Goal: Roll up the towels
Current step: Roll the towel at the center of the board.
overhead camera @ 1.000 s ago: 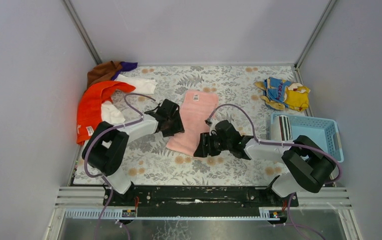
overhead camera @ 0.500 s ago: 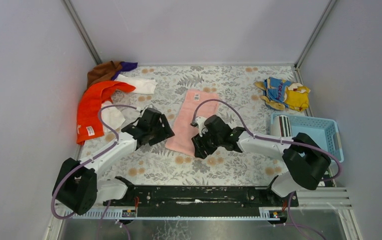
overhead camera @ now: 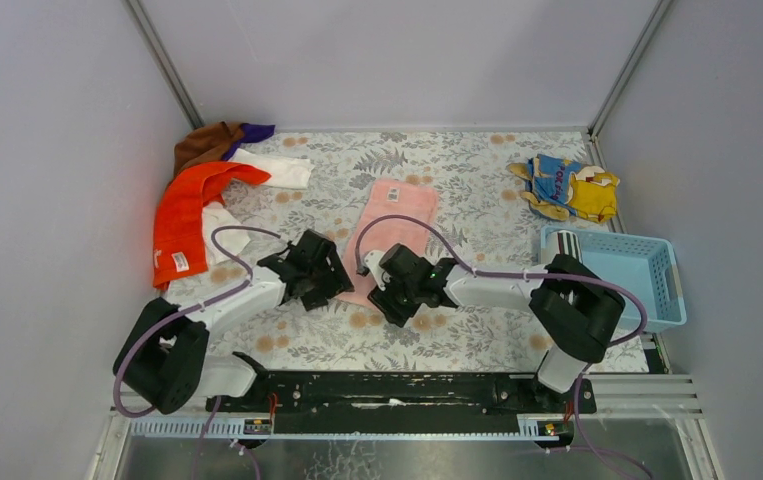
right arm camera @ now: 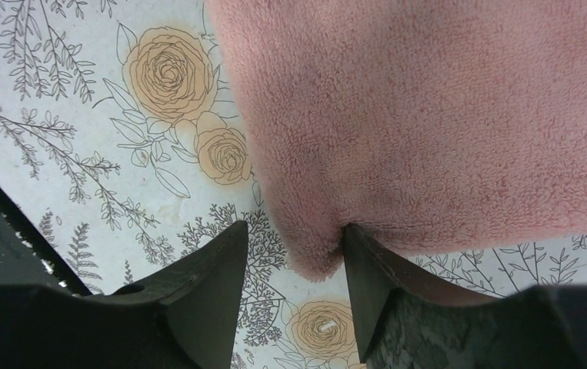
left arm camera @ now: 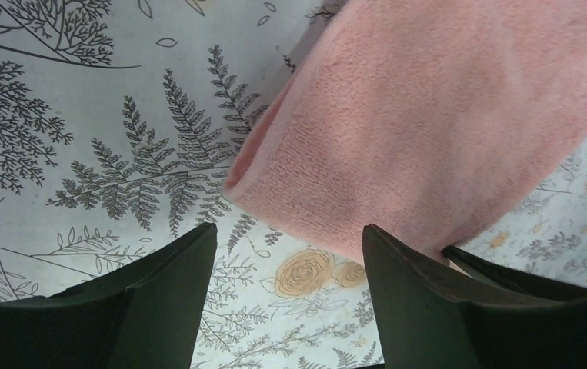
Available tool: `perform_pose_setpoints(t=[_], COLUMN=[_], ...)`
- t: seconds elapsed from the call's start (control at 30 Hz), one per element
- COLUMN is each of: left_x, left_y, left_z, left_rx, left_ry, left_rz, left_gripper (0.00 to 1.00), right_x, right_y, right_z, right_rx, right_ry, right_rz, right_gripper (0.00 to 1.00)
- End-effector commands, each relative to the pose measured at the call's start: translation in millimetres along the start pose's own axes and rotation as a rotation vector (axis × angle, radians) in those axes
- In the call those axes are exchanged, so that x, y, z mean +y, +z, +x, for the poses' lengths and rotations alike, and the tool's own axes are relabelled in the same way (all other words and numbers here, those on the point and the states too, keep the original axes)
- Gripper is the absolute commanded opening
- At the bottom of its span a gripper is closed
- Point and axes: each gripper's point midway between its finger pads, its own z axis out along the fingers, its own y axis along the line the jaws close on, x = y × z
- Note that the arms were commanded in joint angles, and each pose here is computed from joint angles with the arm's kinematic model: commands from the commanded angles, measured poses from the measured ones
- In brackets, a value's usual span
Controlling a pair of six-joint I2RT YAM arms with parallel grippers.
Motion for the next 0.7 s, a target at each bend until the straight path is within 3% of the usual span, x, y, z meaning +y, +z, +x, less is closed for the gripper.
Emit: perform_pose_setpoints(t=[0.0,0.33,0.67], left_x=[9,37,72], left_y=[12,28,38], left_z=[-1,7,4], left_rx=[-0.021,0.003,-0.004], left_ry=[-0.025,-0.038,0.033], left_rz=[-0.056,-0.197,-0.396], left_gripper=[0.69,0.68,0.51], right_x=[-3,9,27], right_y=[10,15,1], right_z=[21,29,-3], right_rx=[0.105,0.121,-0.029], right_ry=[-0.071,-0.119,-0.143], right_rz=[0.093,0.135,0.114], right_gripper=[0.56,0.55,0.57])
